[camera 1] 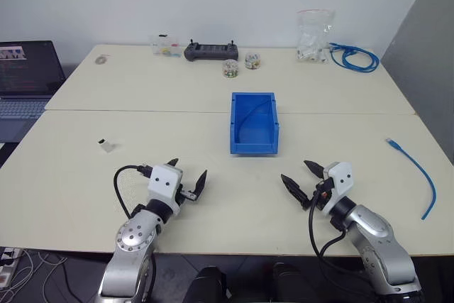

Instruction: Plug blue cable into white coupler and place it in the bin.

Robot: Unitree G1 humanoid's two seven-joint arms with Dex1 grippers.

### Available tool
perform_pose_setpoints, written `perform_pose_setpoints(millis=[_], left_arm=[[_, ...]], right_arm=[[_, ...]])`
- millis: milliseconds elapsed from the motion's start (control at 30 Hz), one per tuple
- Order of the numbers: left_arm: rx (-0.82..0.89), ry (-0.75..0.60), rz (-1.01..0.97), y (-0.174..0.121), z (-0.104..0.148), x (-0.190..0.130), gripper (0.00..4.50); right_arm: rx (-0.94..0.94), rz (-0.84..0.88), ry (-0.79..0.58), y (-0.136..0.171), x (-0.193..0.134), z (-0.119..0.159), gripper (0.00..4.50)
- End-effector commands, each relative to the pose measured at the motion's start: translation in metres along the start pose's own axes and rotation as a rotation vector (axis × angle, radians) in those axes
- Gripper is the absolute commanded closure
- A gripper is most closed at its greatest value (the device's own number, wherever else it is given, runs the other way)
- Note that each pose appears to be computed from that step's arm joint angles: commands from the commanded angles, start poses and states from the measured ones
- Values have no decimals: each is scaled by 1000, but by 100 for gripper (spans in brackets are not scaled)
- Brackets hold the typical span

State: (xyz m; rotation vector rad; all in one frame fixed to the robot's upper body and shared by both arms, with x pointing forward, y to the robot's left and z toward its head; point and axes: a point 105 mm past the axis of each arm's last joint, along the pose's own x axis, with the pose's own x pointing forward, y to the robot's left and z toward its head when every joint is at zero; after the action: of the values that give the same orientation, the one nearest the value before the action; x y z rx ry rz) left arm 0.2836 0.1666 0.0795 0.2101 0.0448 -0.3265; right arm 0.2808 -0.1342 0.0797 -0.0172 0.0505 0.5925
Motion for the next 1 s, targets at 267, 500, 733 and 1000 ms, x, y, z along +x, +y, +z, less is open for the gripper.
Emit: perform_pose_setpoints(millis=[267,500,733,1000], left_arm=[[11,-52,-76,-14,18,-2,3],[-18,-93,-122,-12,26,-4,3],[6,-202,-317,-25,60,0,3],[53,-242,-572,-68,99,22,3]], right_arm=[[-42,13,-31,2,-1,8,3],[-53,14,-32,2,-2,9,3],[-54,4,-47,-1,-5,13,3],[-98,-163,-94,-47,-31,48,3]])
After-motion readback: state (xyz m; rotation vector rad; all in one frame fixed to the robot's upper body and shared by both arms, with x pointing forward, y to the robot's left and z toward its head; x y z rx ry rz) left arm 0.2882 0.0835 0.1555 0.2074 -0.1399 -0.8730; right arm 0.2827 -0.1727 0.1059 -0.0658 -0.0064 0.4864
